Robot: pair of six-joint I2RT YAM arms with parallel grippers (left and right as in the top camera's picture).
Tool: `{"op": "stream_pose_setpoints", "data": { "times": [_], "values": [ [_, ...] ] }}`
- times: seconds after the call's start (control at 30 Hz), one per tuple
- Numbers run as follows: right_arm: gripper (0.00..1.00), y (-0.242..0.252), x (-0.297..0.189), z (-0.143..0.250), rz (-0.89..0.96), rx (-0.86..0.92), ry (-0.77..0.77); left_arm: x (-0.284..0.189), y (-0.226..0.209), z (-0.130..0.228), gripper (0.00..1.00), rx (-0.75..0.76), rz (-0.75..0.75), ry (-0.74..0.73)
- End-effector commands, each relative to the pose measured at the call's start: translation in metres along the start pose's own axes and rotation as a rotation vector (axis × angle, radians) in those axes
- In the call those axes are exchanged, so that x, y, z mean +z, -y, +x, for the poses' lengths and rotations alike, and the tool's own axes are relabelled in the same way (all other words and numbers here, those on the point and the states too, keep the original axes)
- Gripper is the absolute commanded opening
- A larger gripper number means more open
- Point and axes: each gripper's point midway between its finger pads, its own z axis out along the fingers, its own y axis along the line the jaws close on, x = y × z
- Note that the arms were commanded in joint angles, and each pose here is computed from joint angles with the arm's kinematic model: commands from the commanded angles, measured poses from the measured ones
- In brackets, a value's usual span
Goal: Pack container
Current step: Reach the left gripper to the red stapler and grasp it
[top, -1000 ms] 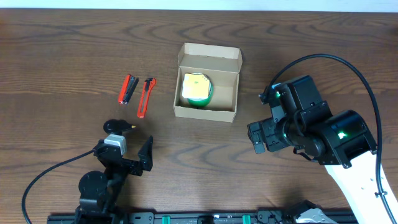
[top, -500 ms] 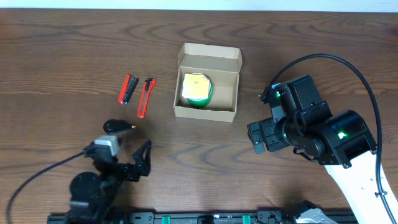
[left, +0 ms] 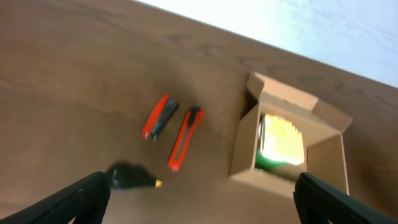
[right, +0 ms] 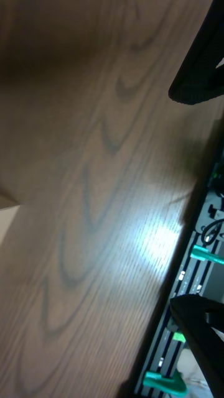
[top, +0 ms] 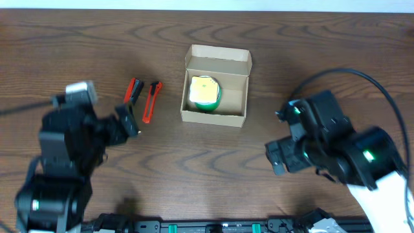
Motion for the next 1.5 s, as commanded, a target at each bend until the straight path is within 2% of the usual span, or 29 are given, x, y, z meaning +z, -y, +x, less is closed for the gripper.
{"op": "stream_pose_setpoints", "data": {
  "times": [0.0, 0.1, 0.2, 0.47, 0.57, 0.8, 0.97, 1.17, 1.47],
  "values": [
    [0.99, 0.004, -0.023, 0.009, 0.004, -0.022, 0.1, 0.008, 0.005, -0.022, 0.95, 0.024, -0.006, 0.027],
    [0.99, 0.008, -0.036, 0.014, 0.016, -0.02, 0.167, 0.017, 0.009, -0.032, 0.95, 0.028, 0.001, 0.053],
    [0.99, 0.009, -0.044, 0.018, 0.016, -0.02, 0.207, 0.032, 0.009, -0.033, 0.95, 0.096, -0.008, 0.034],
    [0.99, 0.01, -0.048, 0.02, 0.014, -0.019, 0.227, 0.095, -0.01, -0.005, 0.95, 0.088, -0.102, -0.155],
    [0.99, 0.009, -0.048, 0.02, 0.014, -0.019, 0.228, 0.122, -0.03, 0.007, 0.95, 0.134, -0.173, -0.233],
    [0.99, 0.009, -0.048, 0.02, 0.014, -0.019, 0.228, 0.178, -0.061, 0.032, 0.95, 0.238, -0.222, -0.39],
    [0.99, 0.01, -0.048, 0.02, 0.014, -0.019, 0.227, 0.212, -0.065, 0.045, 0.95, 0.273, -0.142, -0.431],
    [0.99, 0.009, -0.048, 0.02, 0.014, -0.019, 0.228, 0.248, -0.072, 0.058, 0.95, 0.268, -0.131, -0.446],
    [0.99, 0.01, -0.048, 0.02, 0.014, -0.019, 0.227, 0.276, -0.077, 0.097, 0.95, 0.273, -0.083, -0.549]
  ]
}}
